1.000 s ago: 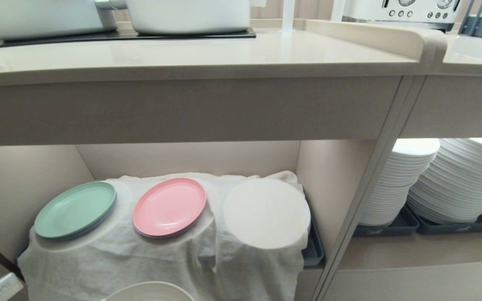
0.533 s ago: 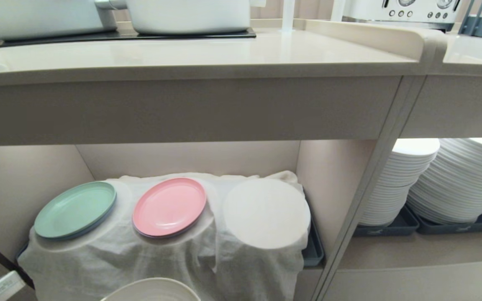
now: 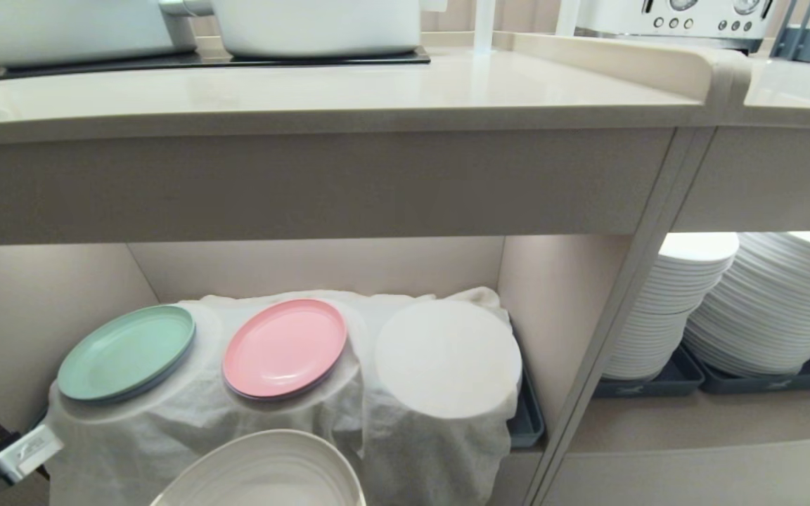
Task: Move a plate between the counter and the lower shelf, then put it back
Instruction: Put the plate in the cupboard
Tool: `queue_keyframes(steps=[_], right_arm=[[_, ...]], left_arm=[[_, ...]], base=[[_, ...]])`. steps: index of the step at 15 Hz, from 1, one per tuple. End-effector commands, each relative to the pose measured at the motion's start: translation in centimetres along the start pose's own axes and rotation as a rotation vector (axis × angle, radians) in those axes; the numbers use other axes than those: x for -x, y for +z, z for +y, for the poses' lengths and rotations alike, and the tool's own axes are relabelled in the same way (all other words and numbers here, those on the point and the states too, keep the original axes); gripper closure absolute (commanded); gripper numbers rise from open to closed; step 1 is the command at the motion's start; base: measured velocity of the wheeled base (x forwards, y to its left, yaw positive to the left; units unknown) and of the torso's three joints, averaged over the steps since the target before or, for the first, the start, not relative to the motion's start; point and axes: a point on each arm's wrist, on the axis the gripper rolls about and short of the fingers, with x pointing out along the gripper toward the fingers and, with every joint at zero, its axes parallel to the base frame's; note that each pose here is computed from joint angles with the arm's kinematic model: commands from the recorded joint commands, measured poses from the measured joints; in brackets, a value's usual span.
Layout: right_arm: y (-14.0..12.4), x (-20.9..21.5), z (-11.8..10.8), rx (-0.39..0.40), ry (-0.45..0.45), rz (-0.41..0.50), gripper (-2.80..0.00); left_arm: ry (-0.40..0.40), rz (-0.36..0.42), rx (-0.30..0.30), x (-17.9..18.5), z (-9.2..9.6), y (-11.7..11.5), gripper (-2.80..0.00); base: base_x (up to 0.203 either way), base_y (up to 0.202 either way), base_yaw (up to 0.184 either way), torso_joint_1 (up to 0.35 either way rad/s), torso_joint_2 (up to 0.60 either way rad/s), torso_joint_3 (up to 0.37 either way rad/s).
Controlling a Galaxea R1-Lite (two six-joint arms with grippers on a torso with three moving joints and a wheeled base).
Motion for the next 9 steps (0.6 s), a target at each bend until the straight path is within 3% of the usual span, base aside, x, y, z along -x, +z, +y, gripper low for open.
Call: queue_keyframes(steps=[1,9], right_arm=[[0.0,0.0,0.0,-0.001,0.0,0.0,0.0],[0.0,0.0,0.0,-0.001,0.0,0.0,0.0]], left_arm=[[0.012,0.025,0.012,-0.4,0.0,0.3,0.0],[0.004,0.016,0.039,-2.1,-0.4,2.2,0.0]], base=[[0.0,0.0,0.0,0.0,0.0,0.0],[0.0,0.0,0.0,0.0,0.0,0.0]])
